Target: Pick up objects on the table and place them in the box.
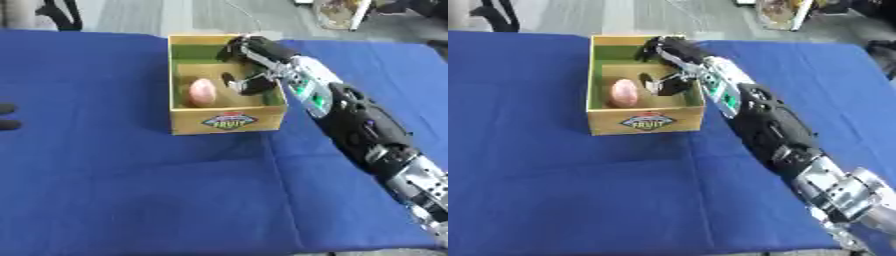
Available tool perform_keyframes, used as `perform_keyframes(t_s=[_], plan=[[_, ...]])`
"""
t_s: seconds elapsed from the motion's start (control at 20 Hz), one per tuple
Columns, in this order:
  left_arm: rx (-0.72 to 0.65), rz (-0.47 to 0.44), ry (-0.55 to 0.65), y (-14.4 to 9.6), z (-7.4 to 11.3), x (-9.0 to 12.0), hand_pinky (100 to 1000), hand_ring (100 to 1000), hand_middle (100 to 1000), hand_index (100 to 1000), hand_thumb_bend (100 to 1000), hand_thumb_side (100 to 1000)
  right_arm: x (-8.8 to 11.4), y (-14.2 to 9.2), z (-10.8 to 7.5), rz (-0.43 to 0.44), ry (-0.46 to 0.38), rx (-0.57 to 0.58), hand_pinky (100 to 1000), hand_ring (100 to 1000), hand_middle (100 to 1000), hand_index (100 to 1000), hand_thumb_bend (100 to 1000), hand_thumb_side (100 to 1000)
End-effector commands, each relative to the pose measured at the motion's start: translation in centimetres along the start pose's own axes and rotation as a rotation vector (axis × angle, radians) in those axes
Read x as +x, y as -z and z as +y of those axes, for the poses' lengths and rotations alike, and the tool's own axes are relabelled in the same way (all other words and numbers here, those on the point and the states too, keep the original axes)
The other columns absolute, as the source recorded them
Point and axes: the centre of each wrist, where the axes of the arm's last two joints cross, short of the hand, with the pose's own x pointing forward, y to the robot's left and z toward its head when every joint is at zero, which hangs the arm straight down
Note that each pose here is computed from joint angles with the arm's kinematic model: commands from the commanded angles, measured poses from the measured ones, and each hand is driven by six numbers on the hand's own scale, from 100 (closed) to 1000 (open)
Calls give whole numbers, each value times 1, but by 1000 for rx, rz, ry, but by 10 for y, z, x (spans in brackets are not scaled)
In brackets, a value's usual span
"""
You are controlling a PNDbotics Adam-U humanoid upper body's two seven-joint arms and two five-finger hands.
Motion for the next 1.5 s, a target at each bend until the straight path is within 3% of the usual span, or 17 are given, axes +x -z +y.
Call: perform_keyframes(t_s=[0.05, 0.4, 0.45, 0.5, 0.8, 1.1, 1.5], plan=[[11, -14, 23, 0, 5, 5, 690, 751, 581, 724, 306, 546, -3, -11, -36, -6, -20, -93, 555, 790, 658, 785, 100, 207], [45, -5, 37, -3, 11, 4, 689, 751, 581, 724, 309, 545, -10, -64, -56, 80, 23, -278, 551, 808, 655, 767, 100, 125], [48, -4, 38, -4, 11, 4, 689, 751, 581, 724, 310, 545, -11, -72, -57, 101, 31, -301, 548, 808, 655, 764, 100, 176], [50, -3, 39, -4, 12, 4, 689, 751, 581, 724, 310, 544, -12, -80, -58, 122, 41, -323, 546, 808, 650, 763, 100, 113], [65, 6, 44, -7, 14, 2, 689, 751, 580, 724, 312, 546, -18, -119, -49, 264, 132, -402, 533, 805, 627, 744, 100, 112], [76, 11, 46, -8, 14, 1, 689, 751, 580, 723, 312, 547, -25, -141, -36, 358, 262, -411, 527, 804, 619, 738, 100, 125], [80, 14, 48, -9, 14, 1, 689, 753, 581, 723, 308, 545, -31, -154, -32, 389, 417, -427, 523, 802, 612, 732, 100, 133]])
